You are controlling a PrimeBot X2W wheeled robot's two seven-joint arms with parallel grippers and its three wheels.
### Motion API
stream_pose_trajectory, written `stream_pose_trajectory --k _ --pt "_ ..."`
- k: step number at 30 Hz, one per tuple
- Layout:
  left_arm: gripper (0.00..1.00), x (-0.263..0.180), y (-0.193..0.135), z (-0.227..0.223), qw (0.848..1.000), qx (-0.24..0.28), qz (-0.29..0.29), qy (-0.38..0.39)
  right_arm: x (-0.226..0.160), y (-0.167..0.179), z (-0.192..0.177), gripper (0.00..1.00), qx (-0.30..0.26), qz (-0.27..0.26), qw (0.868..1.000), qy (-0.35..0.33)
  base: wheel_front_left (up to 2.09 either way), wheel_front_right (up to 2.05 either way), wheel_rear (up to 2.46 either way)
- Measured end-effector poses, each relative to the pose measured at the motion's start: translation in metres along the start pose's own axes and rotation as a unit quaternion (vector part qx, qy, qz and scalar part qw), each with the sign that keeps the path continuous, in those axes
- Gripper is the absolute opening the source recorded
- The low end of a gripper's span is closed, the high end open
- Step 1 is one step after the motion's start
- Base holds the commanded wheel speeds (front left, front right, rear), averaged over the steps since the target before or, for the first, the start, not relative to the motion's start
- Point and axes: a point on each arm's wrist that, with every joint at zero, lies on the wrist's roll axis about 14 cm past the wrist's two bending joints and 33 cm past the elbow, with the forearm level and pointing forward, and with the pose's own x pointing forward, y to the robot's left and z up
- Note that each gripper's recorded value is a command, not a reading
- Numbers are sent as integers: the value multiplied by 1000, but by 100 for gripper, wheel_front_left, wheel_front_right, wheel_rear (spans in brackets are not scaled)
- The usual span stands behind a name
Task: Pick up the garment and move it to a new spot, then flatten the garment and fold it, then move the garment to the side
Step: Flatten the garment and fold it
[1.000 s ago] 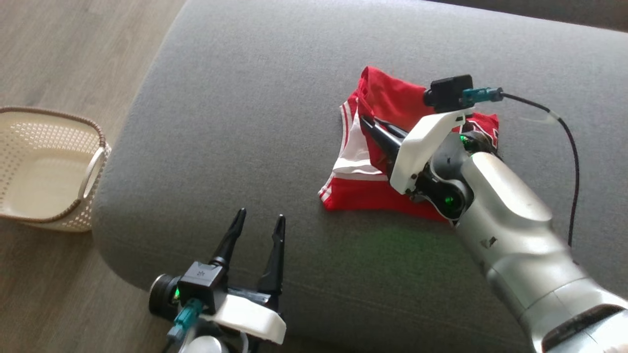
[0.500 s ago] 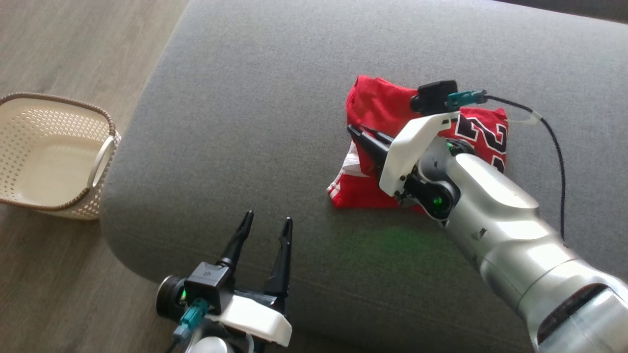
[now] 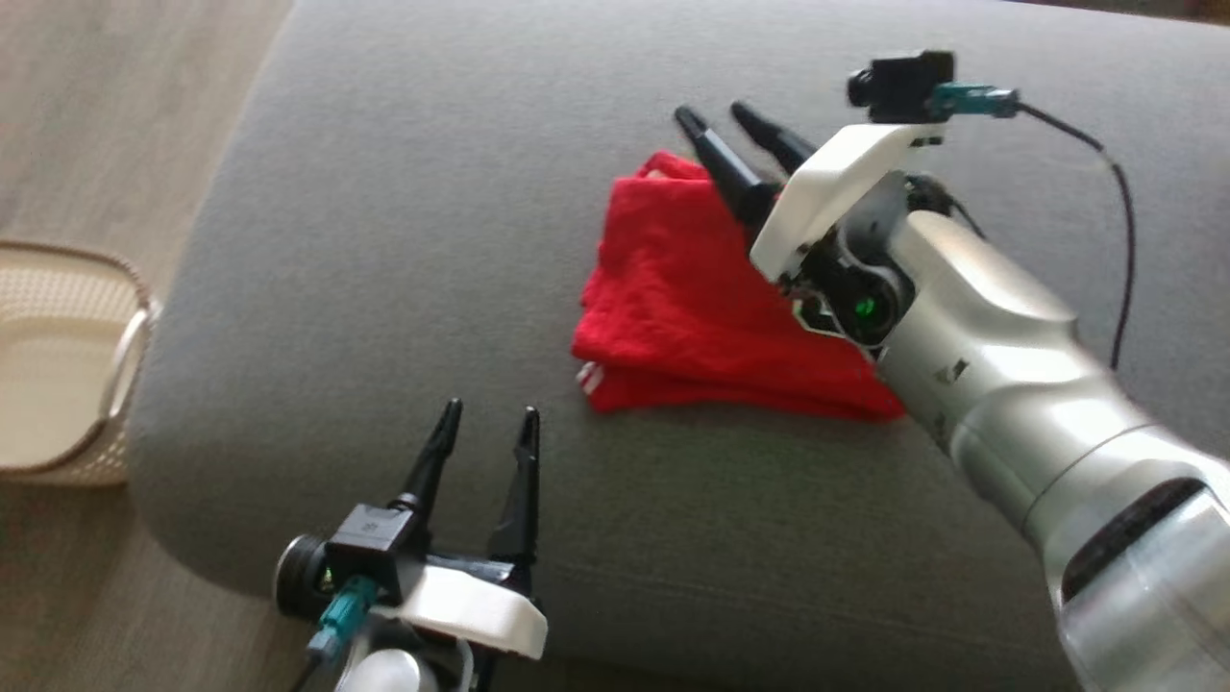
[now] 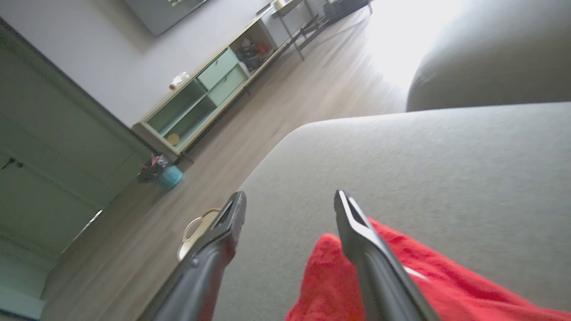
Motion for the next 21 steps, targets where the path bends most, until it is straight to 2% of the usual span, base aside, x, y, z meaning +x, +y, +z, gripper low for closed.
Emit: stream_pose_trajectory --k 3,9,15,17,21 --pt "100 4 -6 1 1000 -2 -11 -2 -8 -17 8 100 -10 -24 999 -20 0 0 0" --pt "100 17 -10 8 1000 -3 -18 -15 -43 -73 23 100 -51 -106 992 -53 0 0 0" --pt "100 26 -8 14 1000 2 -15 -27 -95 -130 83 100 -94 -167 973 -132 0 0 0" --pt "100 28 -6 20 999 2 -14 -36 -119 -145 81 100 -104 -187 966 -147 0 0 0" --pt "100 23 -3 28 999 2 -6 -48 -160 -149 43 100 -123 -212 957 -155 0 0 0"
